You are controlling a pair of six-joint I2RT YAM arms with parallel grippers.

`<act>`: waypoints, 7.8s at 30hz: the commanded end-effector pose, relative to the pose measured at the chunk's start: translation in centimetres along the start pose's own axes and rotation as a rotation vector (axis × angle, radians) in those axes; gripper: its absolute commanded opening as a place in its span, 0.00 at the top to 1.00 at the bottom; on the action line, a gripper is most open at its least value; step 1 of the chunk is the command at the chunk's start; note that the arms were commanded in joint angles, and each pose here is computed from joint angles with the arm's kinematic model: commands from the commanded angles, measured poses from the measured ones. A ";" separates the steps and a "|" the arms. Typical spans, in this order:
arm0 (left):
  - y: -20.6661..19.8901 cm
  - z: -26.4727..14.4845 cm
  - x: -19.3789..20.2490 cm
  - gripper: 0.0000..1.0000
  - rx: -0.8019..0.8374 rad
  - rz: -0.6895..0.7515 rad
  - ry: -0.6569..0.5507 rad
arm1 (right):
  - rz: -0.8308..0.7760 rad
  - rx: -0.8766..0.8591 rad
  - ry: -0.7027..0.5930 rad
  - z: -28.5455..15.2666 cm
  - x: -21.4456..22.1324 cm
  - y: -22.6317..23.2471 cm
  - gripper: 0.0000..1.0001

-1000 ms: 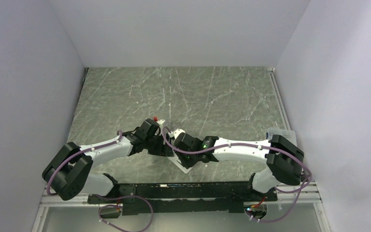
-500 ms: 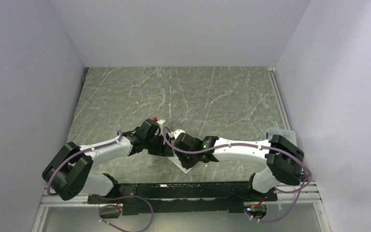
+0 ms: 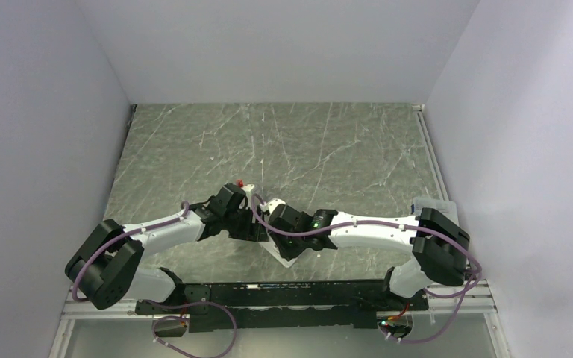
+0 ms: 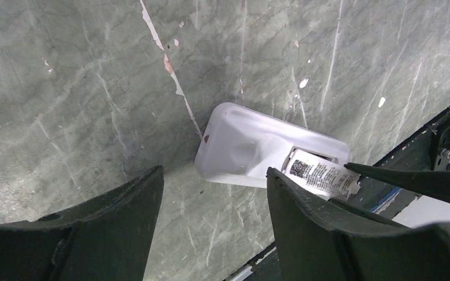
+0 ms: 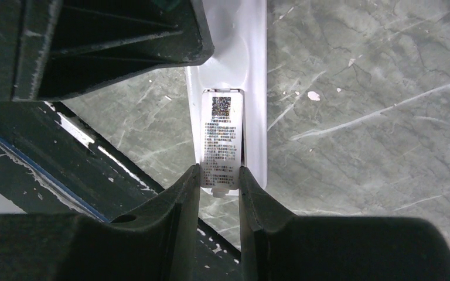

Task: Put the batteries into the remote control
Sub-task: Load the battery cover into the remote control.

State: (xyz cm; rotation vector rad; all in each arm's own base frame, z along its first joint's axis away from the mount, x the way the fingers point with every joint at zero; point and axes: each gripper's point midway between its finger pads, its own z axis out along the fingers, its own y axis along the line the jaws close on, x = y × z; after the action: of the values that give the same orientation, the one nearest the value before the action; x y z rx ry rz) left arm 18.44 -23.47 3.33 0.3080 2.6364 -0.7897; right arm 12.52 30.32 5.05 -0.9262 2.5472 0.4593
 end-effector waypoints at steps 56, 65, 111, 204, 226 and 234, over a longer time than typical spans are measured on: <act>0.5 -0.1 0.8 0.30 0.001 0.022 0.004 | 0.025 0.014 0.016 -0.6 -0.7 0.3 0.80; 0.4 -0.1 0.8 0.30 0.003 0.021 0.003 | 0.028 0.014 0.020 -0.7 -0.4 0.2 0.80; 0.6 -0.1 1.0 0.30 0.000 0.023 0.008 | 0.025 0.015 0.008 -0.4 -1.3 0.3 0.80; 0.7 -0.2 1.2 0.30 0.008 0.026 0.000 | 0.104 0.032 -0.002 0.0 -3.1 0.4 0.58; 0.8 -0.1 1.3 0.30 0.005 0.024 -0.002 | 0.145 0.030 -0.034 -1.8 -2.4 -0.1 0.93; 0.8 -0.1 1.2 0.30 0.006 0.024 -0.003 | 0.152 0.029 -0.014 -1.2 -1.8 -0.1 1.00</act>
State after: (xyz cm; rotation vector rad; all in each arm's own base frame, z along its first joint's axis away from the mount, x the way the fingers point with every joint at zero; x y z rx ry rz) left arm 18.23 -23.32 3.30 0.3150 2.5975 -0.8115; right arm 13.54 30.62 6.93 -0.7437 2.6112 0.4521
